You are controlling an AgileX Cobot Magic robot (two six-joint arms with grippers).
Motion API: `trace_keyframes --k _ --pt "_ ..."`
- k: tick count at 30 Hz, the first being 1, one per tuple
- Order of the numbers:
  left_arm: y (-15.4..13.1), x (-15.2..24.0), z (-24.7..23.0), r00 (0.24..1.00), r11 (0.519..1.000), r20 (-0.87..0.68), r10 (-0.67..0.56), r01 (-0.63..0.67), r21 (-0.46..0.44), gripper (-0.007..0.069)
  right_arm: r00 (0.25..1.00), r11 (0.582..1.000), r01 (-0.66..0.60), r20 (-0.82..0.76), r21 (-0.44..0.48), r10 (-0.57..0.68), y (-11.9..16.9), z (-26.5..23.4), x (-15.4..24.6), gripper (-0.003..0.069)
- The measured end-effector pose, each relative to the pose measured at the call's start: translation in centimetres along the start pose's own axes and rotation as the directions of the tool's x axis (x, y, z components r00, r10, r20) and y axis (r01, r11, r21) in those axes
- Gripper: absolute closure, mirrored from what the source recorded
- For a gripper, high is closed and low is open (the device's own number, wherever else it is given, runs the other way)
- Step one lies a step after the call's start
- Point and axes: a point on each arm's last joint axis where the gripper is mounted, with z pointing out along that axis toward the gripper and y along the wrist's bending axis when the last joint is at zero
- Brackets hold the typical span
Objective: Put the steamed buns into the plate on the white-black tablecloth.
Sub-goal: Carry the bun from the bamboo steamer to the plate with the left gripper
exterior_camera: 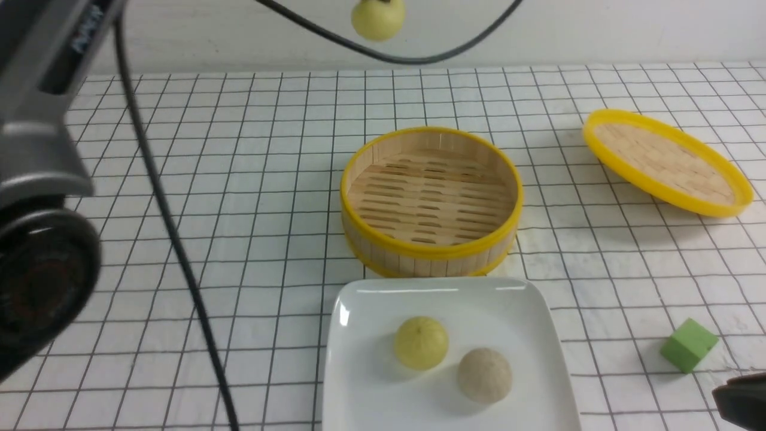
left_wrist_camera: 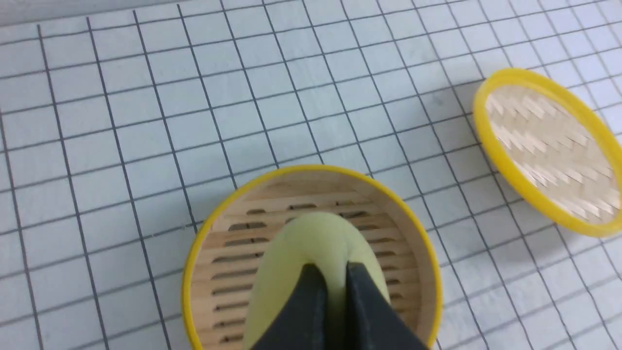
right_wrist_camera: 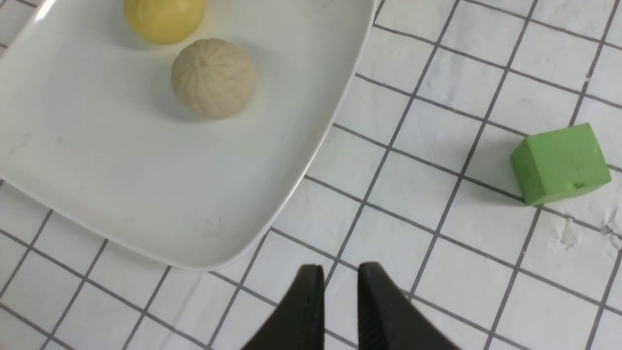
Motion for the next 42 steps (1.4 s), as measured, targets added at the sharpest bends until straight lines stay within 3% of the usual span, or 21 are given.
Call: trace_keyframes --k 6,9,12,14,17,23,31,32,35,42 --pt "0.3 5.0 -2.4 0.980 0.999 -0.194 -0.036 0.041 0.022 0.0603 1.000 1.000 0.000 -0.008 -0.001 0.000 0.0 0.0 0.1 0.0526" --pt "1.5 11.8 -1.5 0.905 0.997 -0.417 -0.081 0.082 -0.015 0.0602 1.000 1.000 -0.002 -0.008 -0.002 0.002 0.0 0.0 0.1 0.0525" --pt "2.6 18.9 0.6 0.780 0.992 -0.613 -0.125 0.110 -0.062 0.0599 1.000 1.000 -0.002 -0.008 -0.003 0.002 0.0 0.0 0.1 0.0524" --pt "2.5 22.7 2.2 0.735 0.991 -0.666 -0.128 0.110 -0.069 0.0594 1.000 1.000 -0.002 -0.008 -0.003 0.002 0.0 0.0 0.1 0.0522" --pt "1.3 25.7 3.7 0.751 0.995 -0.653 -0.096 0.092 -0.040 0.0590 1.000 1.000 -0.002 -0.008 -0.003 0.002 0.0 0.0 0.1 0.0519" --pt "-1.4 26.5 5.6 0.826 0.998 -0.563 -0.017 0.045 0.037 0.0551 1.000 1.000 -0.007 -0.029 -0.010 0.007 0.1 0.0 0.2 0.0515" --pt "-2.2 27.7 7.8 0.827 0.999 -0.562 0.011 0.017 0.045 0.0377 0.999 0.999 0.033 -0.029 -0.016 -0.034 0.7 -3.1 -0.1 0.0617" --pt "-2.2 27.7 7.7 0.826 0.999 -0.563 0.018 0.008 0.045 0.0323 0.999 0.999 0.049 0.016 -0.019 -0.049 0.9 -4.6 0.0 0.0657" --pt "-2.4 27.2 7.4 0.831 0.999 -0.556 0.025 0.005 0.052 0.0258 0.993 0.998 0.067 0.101 -0.006 -0.066 1.2 -7.1 0.8 0.0673" --pt "-3.0 24.7 5.9 0.860 0.997 -0.506 0.066 -0.031 0.076 0.0223 0.927 0.996 0.033 0.370 0.086 -0.062 0.7 -12.1 4.6 0.0672"
